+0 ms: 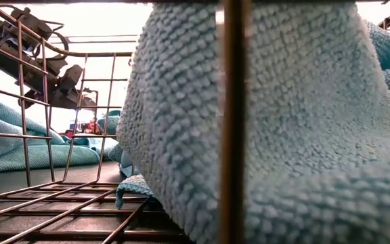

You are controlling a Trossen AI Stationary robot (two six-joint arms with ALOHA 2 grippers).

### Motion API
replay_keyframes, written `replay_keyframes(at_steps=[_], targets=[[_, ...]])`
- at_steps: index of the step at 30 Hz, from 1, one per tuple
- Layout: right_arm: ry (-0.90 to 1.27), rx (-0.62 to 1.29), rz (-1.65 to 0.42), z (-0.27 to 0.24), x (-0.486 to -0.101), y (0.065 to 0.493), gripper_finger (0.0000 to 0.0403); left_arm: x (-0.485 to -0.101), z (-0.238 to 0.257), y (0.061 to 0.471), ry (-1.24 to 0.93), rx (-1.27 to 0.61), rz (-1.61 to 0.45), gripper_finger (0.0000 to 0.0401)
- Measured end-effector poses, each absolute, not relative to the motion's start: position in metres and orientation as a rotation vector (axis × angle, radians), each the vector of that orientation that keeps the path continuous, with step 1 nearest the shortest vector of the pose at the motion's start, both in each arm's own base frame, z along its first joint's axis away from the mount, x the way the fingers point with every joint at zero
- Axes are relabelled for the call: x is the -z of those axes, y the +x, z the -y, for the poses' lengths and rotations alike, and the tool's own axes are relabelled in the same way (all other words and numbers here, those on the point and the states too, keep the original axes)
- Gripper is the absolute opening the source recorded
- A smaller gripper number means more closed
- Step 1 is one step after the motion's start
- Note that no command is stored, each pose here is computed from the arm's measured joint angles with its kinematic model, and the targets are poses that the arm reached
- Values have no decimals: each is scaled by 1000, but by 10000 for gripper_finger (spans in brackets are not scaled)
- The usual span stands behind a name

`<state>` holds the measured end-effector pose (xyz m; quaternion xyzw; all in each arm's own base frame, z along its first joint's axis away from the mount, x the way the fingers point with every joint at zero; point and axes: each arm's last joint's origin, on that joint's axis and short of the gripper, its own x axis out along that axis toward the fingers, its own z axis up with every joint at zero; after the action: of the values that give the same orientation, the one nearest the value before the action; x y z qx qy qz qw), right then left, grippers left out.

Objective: Sort microfiber towel by color & place in baskets
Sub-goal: Put the light blue towel into the right wire basket

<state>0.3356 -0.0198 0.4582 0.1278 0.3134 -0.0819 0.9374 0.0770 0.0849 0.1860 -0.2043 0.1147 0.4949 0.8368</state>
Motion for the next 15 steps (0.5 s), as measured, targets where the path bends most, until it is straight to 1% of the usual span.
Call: replay_keyframes(at_steps=[8, 15], targets=[[193, 20, -640, -28, -460, 335, 9, -186, -85, 77, -462, -1053, -226, 84], [169, -97, -537, -64, -469, 336, 9, -186, -85, 77, -482, -1056, -216, 84]])
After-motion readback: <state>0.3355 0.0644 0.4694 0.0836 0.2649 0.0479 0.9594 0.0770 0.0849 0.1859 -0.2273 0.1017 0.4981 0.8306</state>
